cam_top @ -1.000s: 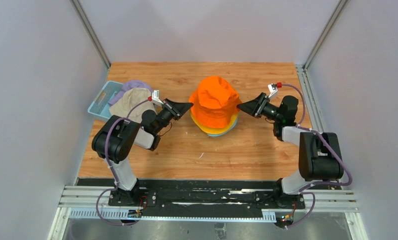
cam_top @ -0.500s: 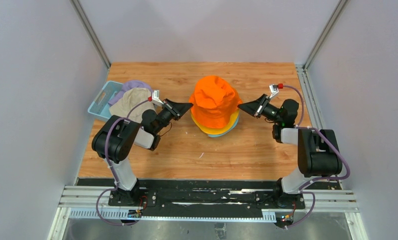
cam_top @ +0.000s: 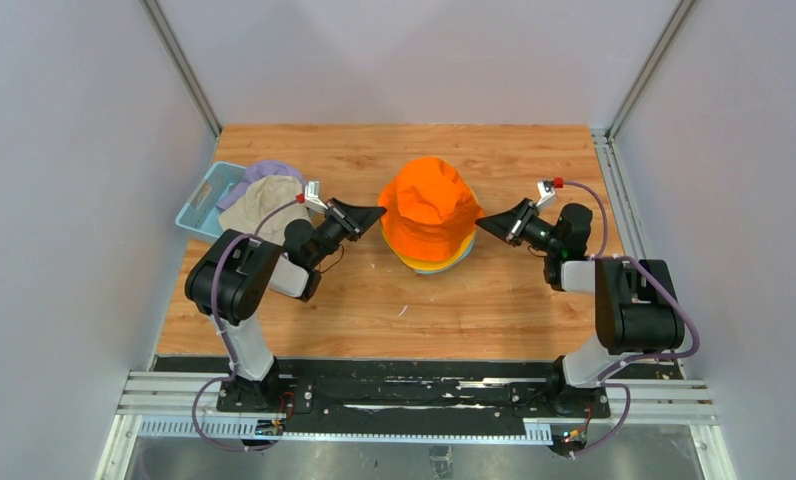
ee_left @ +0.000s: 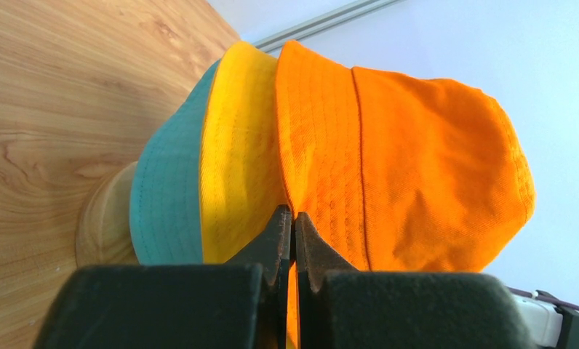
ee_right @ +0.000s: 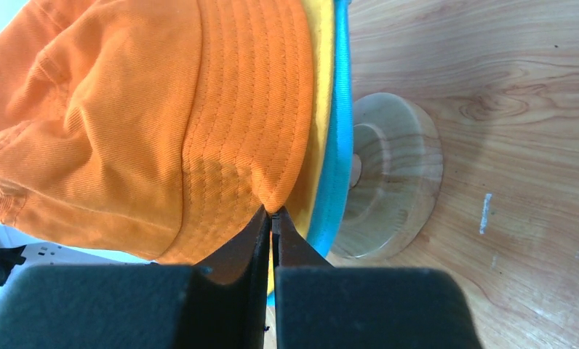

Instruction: Stack the hats

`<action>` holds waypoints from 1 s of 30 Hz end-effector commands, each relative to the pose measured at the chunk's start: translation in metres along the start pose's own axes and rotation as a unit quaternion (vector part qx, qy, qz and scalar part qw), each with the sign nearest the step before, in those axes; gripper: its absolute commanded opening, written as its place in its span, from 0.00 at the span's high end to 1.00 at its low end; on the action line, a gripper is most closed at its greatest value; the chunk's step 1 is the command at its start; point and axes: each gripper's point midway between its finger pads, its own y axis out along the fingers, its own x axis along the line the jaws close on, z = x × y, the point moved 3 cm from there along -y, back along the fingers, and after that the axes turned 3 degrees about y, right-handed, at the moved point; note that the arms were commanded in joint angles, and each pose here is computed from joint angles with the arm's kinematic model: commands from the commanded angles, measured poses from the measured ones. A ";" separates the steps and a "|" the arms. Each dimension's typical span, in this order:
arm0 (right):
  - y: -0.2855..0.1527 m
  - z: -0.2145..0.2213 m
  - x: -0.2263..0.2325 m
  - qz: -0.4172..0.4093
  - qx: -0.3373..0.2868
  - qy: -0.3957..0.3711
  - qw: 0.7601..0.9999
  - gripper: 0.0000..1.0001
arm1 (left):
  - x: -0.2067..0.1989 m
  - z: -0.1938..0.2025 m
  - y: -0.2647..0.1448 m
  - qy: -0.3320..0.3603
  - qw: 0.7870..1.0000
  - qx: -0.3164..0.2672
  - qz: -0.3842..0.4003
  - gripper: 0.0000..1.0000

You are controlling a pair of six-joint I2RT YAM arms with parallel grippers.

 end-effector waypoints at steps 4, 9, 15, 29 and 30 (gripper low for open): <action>-0.010 -0.001 -0.023 0.042 -0.017 0.001 0.999 0.99 | 0.012 0.004 -0.006 0.008 1.000 0.000 -0.010 1.00; -0.014 -0.003 -0.029 0.047 -0.020 0.004 0.999 0.99 | 0.020 0.009 -0.012 0.005 1.000 0.003 -0.023 1.00; -0.014 -0.003 -0.032 0.049 -0.019 0.006 0.999 0.99 | 0.026 0.010 -0.016 0.005 0.999 0.003 -0.034 1.00; -0.014 -0.003 -0.034 0.052 -0.017 0.010 0.998 0.99 | 0.035 0.012 -0.017 0.007 0.998 0.008 -0.055 1.00; -0.014 -0.002 -0.035 0.052 -0.016 0.010 0.998 1.00 | 0.035 0.012 -0.017 0.008 0.998 0.009 -0.057 1.00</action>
